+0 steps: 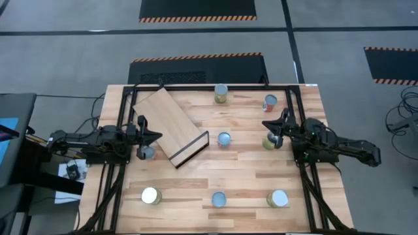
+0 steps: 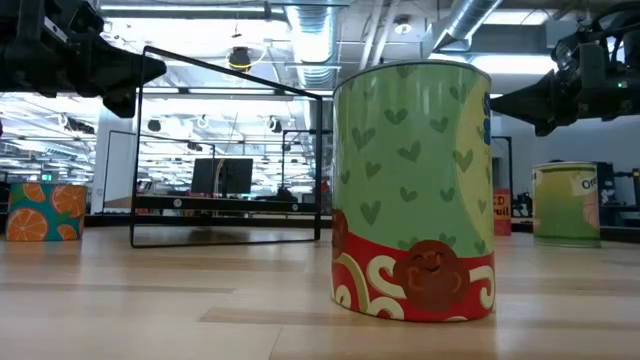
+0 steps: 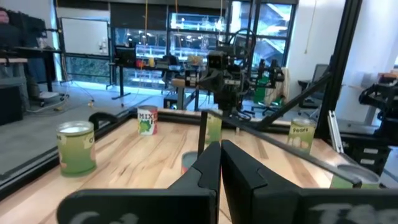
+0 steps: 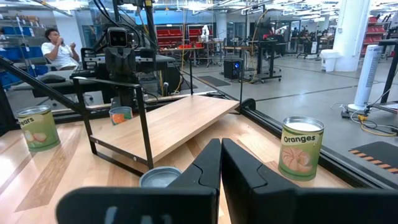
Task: Pick and place cans onto a shelf
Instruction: Put the small canned oranges on the shelf
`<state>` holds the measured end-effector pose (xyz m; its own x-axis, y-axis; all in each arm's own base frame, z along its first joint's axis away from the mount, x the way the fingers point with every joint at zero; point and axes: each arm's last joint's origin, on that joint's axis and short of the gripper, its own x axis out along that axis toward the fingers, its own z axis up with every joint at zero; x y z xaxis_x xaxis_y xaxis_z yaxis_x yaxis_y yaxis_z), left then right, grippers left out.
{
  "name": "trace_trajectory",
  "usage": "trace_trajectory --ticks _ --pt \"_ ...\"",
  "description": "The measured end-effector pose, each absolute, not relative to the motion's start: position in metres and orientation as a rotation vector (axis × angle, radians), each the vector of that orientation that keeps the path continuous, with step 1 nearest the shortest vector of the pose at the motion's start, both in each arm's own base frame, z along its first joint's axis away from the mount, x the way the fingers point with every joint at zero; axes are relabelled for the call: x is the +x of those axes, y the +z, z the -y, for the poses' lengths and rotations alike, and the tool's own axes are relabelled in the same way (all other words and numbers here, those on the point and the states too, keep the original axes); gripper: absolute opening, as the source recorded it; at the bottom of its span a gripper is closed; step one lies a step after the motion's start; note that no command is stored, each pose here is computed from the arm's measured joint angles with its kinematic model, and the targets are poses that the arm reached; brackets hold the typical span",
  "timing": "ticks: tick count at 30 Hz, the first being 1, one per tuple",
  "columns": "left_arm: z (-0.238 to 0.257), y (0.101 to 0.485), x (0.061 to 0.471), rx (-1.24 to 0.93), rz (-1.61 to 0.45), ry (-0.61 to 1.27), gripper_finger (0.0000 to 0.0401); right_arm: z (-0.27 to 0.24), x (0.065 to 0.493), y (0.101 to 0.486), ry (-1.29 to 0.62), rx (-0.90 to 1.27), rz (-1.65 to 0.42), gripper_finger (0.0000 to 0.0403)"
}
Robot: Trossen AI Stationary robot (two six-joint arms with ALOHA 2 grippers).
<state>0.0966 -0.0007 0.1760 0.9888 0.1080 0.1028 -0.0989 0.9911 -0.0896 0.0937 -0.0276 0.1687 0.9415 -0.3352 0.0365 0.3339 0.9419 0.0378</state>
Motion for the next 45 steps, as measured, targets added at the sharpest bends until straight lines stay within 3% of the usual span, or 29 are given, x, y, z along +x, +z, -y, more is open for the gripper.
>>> trace_trajectory --ticks 3,8,14,24,29,38,45 --pt "0.001 0.179 0.096 -0.105 0.137 0.088 0.0002 0.028 0.094 0.169 -0.341 0.031 0.042 0.0037" --pt "0.008 0.193 0.094 -0.083 0.163 -0.152 0.0001 0.028 0.094 0.169 -0.342 0.031 0.042 0.0037" --pt "0.008 0.222 0.094 -0.036 0.089 -0.075 0.0000 0.028 0.094 0.169 -0.341 0.031 0.043 0.0037" --pt "0.002 0.271 0.108 -0.155 -0.476 0.230 0.0000 0.028 0.094 0.169 -0.342 0.031 0.042 0.0037" --pt "0.003 0.286 0.126 -0.168 -0.730 0.282 0.0000 0.028 0.094 0.169 -0.342 0.031 0.042 0.0037" --pt "0.006 0.261 0.136 -0.314 -1.315 0.436 0.0000 0.028 0.094 0.169 -0.341 0.031 0.042 0.0037" --pt "0.015 0.247 0.139 -0.408 -1.300 0.462 0.0001 0.028 0.094 0.169 -0.341 0.031 0.042 0.0037"
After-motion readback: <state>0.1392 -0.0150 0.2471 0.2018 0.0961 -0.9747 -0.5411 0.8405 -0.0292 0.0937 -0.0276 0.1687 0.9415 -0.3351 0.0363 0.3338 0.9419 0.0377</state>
